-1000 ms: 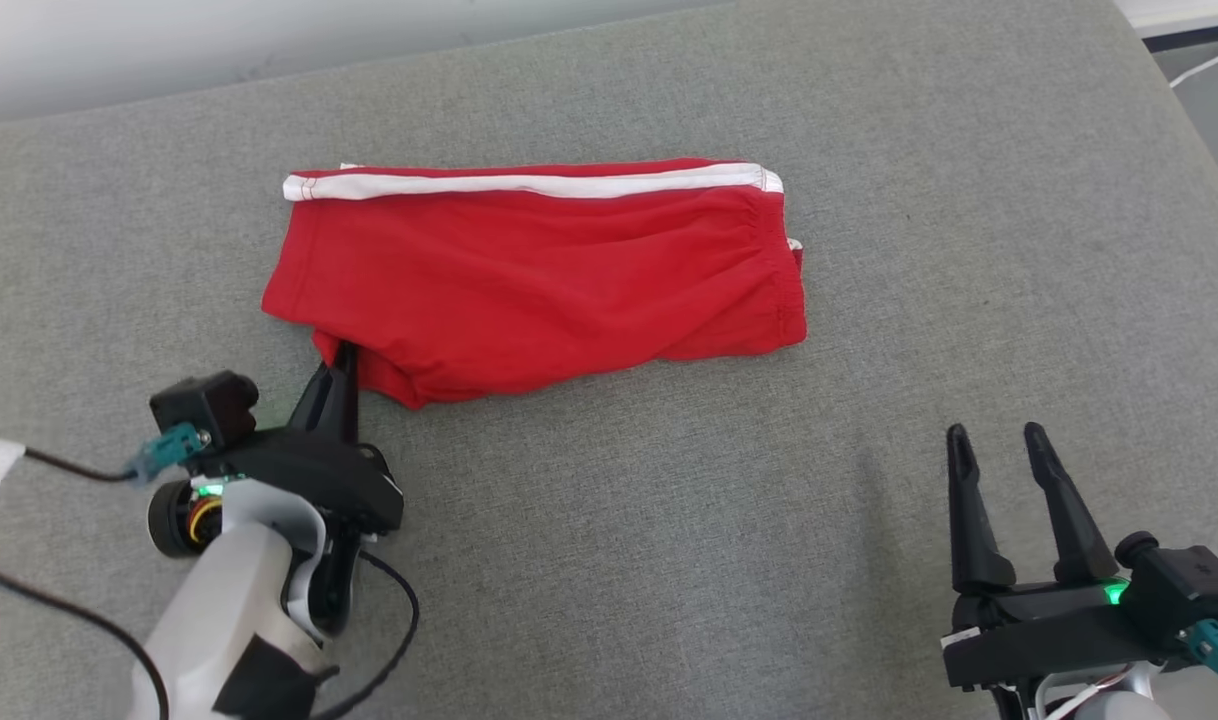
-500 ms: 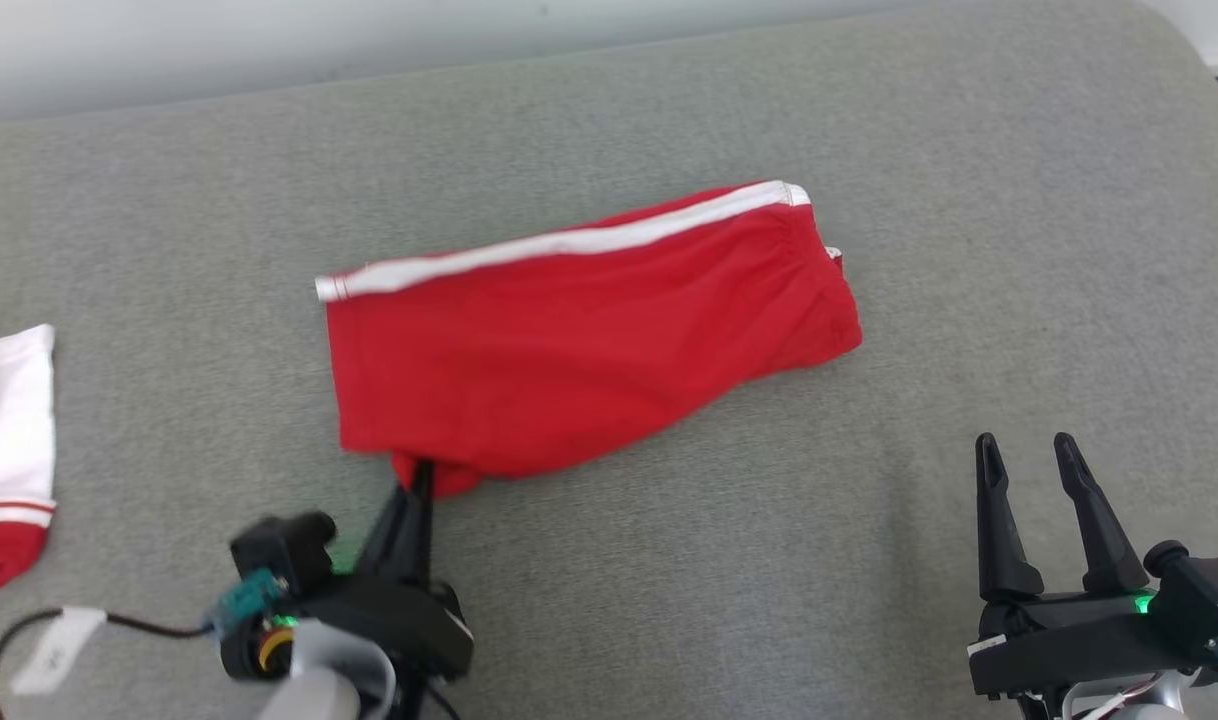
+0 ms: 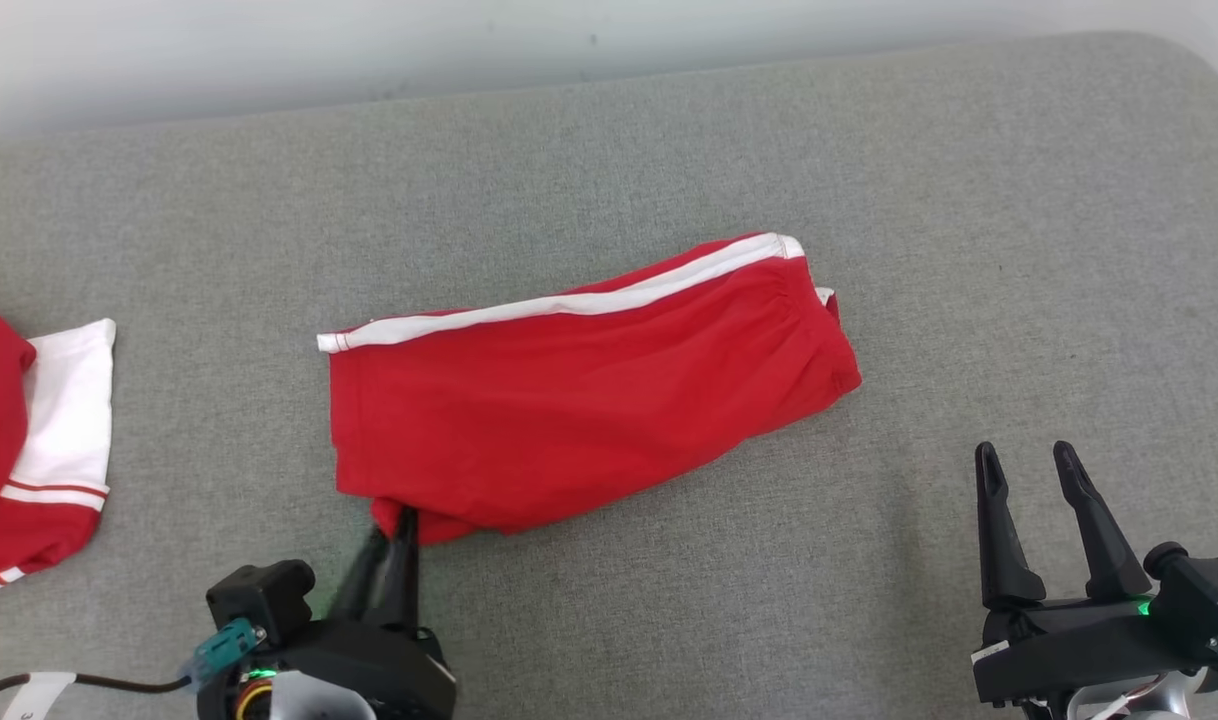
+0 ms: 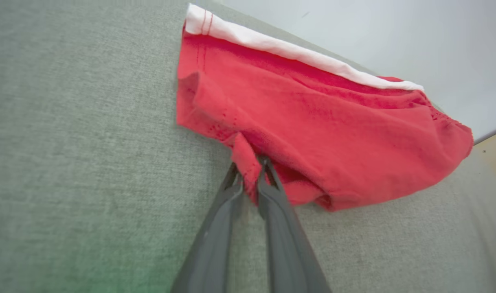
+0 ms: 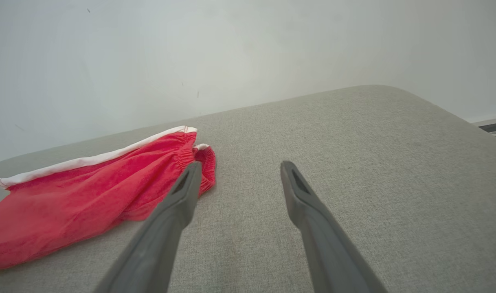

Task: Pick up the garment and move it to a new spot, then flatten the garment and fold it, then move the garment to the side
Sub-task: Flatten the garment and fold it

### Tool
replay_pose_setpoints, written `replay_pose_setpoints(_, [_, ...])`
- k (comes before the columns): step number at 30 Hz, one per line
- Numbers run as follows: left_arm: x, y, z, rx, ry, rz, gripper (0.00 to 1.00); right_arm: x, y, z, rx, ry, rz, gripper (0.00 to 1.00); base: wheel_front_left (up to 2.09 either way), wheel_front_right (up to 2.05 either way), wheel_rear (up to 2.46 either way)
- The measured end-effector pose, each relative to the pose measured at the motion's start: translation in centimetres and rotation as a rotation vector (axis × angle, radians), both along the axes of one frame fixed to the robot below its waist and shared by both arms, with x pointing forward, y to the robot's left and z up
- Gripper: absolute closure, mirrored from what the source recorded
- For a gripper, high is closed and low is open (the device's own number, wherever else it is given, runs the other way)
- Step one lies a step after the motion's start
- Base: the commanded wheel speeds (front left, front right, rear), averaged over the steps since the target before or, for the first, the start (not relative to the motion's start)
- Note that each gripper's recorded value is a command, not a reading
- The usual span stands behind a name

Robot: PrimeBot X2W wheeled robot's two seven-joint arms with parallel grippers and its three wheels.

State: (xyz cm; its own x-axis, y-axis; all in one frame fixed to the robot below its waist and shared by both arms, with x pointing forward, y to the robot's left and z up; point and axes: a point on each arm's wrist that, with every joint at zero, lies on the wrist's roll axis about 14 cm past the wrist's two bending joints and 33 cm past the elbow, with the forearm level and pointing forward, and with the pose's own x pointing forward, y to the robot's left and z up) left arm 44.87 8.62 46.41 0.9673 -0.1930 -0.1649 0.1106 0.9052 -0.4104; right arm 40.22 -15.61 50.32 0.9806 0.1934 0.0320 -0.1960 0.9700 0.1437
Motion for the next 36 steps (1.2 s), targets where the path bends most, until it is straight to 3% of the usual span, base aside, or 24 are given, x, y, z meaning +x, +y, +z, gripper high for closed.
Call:
replay_pose_setpoints(8, [-0.1, 4.0, 1.3, 0.102, -0.067, 0.123, 0.0, -0.2, -0.6, 0.9, -0.017, -0.024, -0.013, 0.0, 0.0, 0.0, 0.0])
replay_pose_setpoints(12, [-0.2, 6.0, 3.8, 0.145, -0.171, 0.181, 0.0, -0.1, -0.9, 1.5, -0.034, -0.043, -0.018, 0.0, 0.0, 0.0, 0.0])
replay_pose_setpoints(23, [-1.5, 6.2, 11.6, 0.279, -0.478, 0.162, 0.0, 0.4, 0.3, 3.5, -0.084, -0.107, 0.034, 0.0, 0.0, 0.0, 0.0])
replay_pose_setpoints(36, [-3.3, 6.6, 12.4, 0.312, -0.501, 0.165, 0.0, -0.6, 1.5, 3.3, -0.112, -0.082, 0.085, 0.0, 0.0, 0.0, 0.0])
